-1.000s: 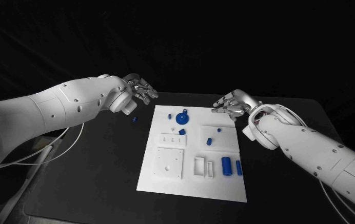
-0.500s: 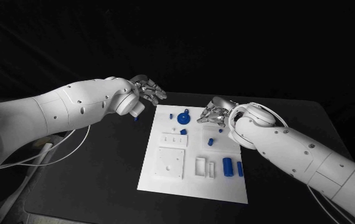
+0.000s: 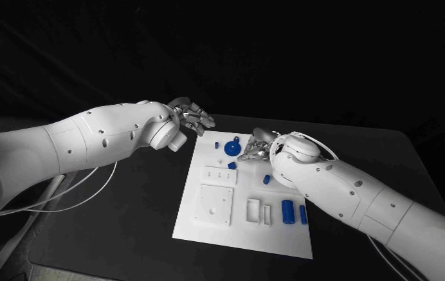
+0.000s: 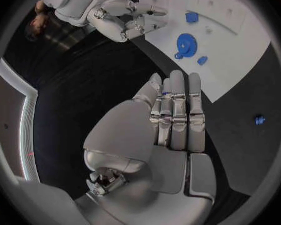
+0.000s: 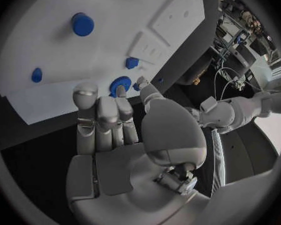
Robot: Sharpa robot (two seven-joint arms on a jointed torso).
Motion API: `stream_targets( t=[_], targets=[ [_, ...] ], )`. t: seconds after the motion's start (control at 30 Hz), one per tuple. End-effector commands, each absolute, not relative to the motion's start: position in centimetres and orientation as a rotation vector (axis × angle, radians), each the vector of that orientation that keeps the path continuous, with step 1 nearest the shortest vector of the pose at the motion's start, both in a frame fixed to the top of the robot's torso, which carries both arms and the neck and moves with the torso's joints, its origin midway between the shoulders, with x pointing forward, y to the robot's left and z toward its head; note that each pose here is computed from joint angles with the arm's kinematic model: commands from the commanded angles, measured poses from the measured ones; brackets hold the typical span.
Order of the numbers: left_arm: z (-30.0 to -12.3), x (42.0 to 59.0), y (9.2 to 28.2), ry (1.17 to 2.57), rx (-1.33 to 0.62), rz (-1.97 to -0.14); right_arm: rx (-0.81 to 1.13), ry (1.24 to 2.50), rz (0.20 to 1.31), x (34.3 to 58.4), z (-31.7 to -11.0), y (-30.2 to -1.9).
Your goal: Assemble the parts on the task board
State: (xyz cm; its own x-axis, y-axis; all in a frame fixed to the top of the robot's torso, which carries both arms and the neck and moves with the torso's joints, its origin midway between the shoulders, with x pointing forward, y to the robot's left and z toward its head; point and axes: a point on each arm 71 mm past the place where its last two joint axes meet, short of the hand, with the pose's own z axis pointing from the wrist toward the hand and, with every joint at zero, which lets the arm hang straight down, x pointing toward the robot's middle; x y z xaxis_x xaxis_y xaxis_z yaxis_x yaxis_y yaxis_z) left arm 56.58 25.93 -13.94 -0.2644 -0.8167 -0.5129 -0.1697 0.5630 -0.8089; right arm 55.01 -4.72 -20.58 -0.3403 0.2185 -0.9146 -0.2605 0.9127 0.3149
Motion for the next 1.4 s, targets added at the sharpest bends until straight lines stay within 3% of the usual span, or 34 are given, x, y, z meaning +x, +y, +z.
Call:
stream_targets(
  t=[0.03,1.4],
  targets=[
    [-13.7,56.5,25.3,1.741,-0.82,-0.805,-0.07,1.852,0.419,55.0,-20.8,-4.5],
    [-12.5,55.6,22.4,1.767,-0.773,-0.868,-0.161,1.807,0.322,54.8,-22.4,-2.2]
  ],
)
